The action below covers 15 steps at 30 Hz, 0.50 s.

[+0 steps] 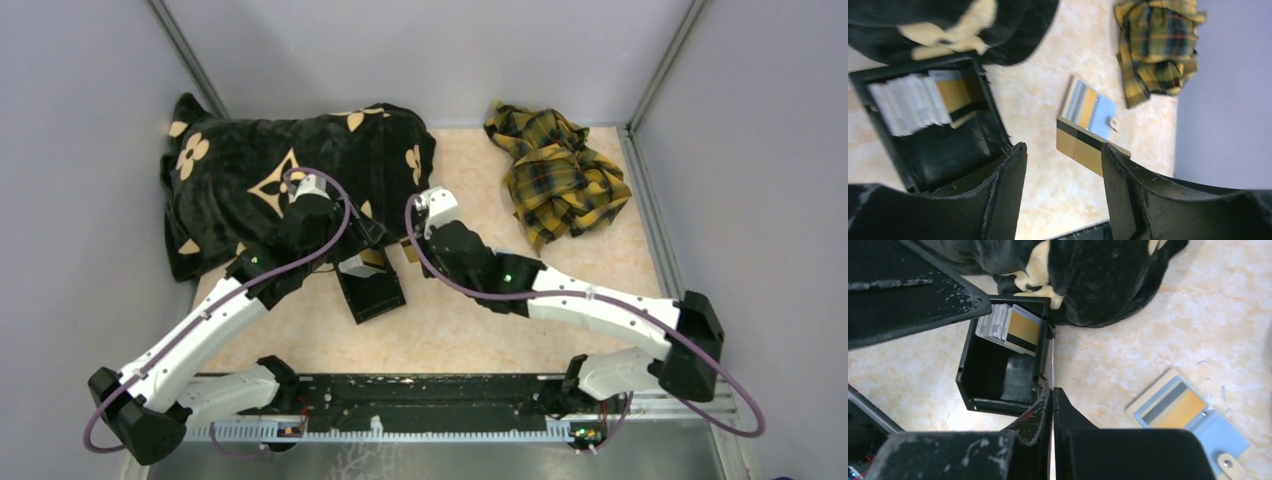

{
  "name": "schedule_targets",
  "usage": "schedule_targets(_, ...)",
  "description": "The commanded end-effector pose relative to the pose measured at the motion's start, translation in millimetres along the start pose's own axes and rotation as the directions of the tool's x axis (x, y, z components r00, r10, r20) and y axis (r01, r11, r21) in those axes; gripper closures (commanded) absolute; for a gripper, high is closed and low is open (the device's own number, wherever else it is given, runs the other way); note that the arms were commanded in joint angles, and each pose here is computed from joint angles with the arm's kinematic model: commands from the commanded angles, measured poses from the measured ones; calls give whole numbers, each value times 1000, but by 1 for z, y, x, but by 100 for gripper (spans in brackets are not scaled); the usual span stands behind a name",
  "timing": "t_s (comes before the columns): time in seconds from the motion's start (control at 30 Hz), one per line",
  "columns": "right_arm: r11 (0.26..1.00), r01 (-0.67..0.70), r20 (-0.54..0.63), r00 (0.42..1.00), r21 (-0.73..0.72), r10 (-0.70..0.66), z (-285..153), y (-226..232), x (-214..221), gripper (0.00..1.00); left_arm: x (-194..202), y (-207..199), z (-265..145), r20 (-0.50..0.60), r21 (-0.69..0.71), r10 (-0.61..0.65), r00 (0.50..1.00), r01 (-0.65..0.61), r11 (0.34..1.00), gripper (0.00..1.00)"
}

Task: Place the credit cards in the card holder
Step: Pick up the credit card from the storage box.

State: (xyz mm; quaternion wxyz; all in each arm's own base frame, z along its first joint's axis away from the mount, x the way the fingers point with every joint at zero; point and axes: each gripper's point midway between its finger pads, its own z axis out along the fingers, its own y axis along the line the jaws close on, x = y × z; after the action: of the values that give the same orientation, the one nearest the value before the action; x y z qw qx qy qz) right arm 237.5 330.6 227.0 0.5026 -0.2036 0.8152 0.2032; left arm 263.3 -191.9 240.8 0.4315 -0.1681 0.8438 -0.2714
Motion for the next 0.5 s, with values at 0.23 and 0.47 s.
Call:
schedule_targets(0.23, 990, 111, 254, 959, 82, -128, -62, -10, -29, 100, 44, -69, -22, -398, 162, -98, 912, 175, 971, 33)
schedule_targets(0.47, 969, 209, 297, 924, 133, -240, -82, 2, -33, 100, 59, -88, -24, -521, 173, -116, 846, 237, 956, 32)
